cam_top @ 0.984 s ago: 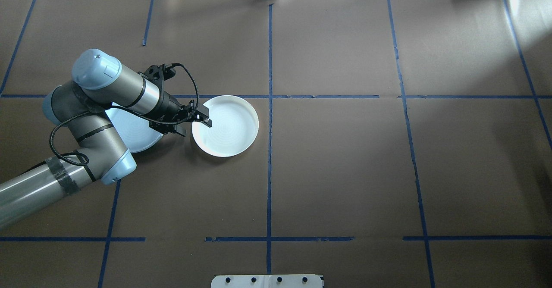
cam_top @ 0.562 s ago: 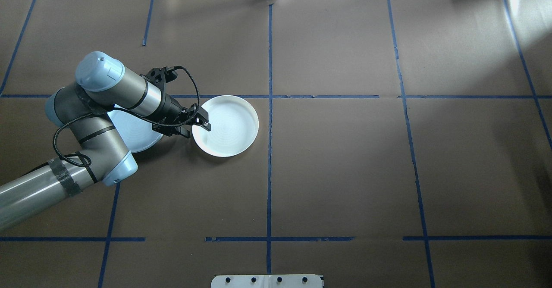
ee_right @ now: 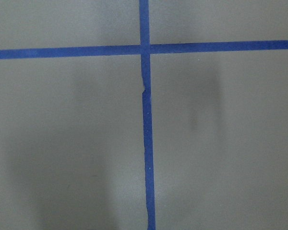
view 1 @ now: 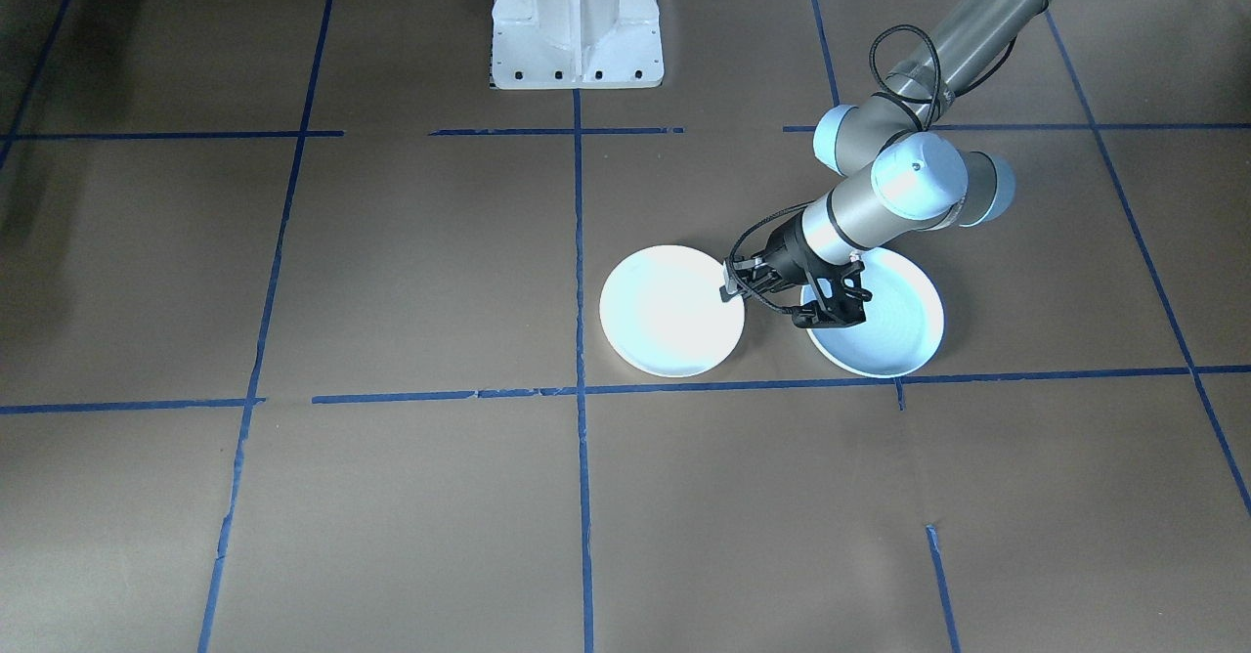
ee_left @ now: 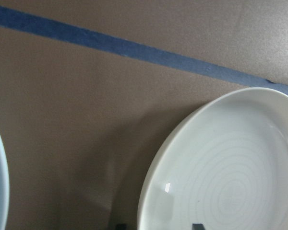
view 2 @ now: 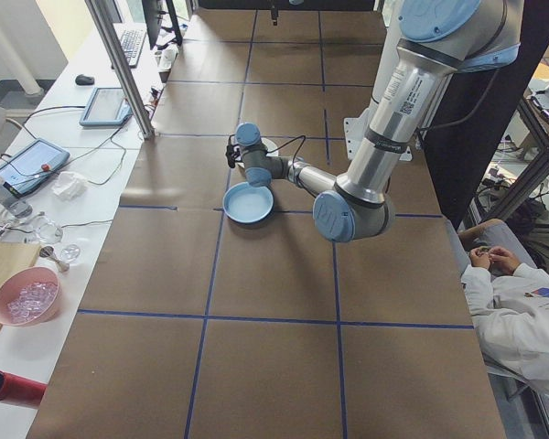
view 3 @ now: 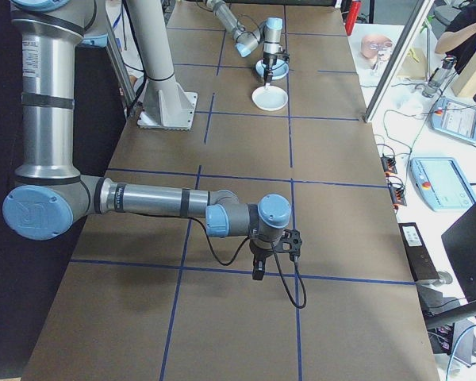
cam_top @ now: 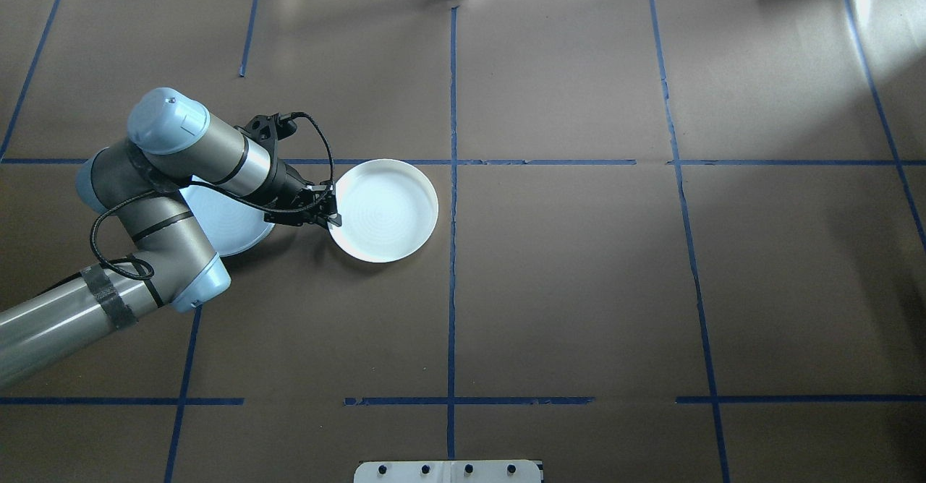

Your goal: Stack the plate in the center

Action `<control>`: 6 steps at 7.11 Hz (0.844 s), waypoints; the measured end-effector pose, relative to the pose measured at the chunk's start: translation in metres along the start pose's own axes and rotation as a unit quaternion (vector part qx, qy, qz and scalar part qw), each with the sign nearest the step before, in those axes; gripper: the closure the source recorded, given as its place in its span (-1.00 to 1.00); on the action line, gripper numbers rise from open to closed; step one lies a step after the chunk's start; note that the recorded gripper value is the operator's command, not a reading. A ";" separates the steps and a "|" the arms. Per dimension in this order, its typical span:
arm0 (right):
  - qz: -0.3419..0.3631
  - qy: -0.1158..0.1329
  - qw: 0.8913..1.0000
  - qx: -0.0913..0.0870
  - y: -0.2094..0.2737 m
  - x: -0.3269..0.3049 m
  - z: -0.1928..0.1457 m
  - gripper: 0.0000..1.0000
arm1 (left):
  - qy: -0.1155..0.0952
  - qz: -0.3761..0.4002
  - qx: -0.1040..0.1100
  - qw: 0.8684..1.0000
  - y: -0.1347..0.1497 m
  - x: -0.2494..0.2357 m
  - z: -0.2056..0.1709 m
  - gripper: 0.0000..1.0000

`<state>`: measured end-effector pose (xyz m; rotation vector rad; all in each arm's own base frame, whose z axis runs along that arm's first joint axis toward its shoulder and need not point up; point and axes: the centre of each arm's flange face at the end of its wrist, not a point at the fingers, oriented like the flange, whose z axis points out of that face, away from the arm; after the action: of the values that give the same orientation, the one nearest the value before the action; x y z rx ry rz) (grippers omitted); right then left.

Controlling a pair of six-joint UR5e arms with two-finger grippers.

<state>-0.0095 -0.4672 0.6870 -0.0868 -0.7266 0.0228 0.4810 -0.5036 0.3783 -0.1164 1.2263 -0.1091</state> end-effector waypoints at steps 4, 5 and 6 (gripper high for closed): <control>0.000 0.000 1.000 0.000 0.000 0.000 0.000 -1.00 | 0.012 -0.002 0.021 1.000 -0.020 -0.002 -0.035 1.00; 0.000 0.000 1.000 0.000 0.000 0.000 0.000 -1.00 | 0.015 -0.003 0.037 0.999 -0.032 -0.010 -0.057 1.00; 0.000 0.000 1.000 0.000 0.000 0.000 0.000 -1.00 | 0.009 0.003 0.047 0.999 -0.044 -0.028 -0.081 1.00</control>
<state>-0.0094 -0.4672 0.6871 -0.0868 -0.7266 0.0230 0.3947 -0.5451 0.3836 -0.0309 1.2381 -0.1632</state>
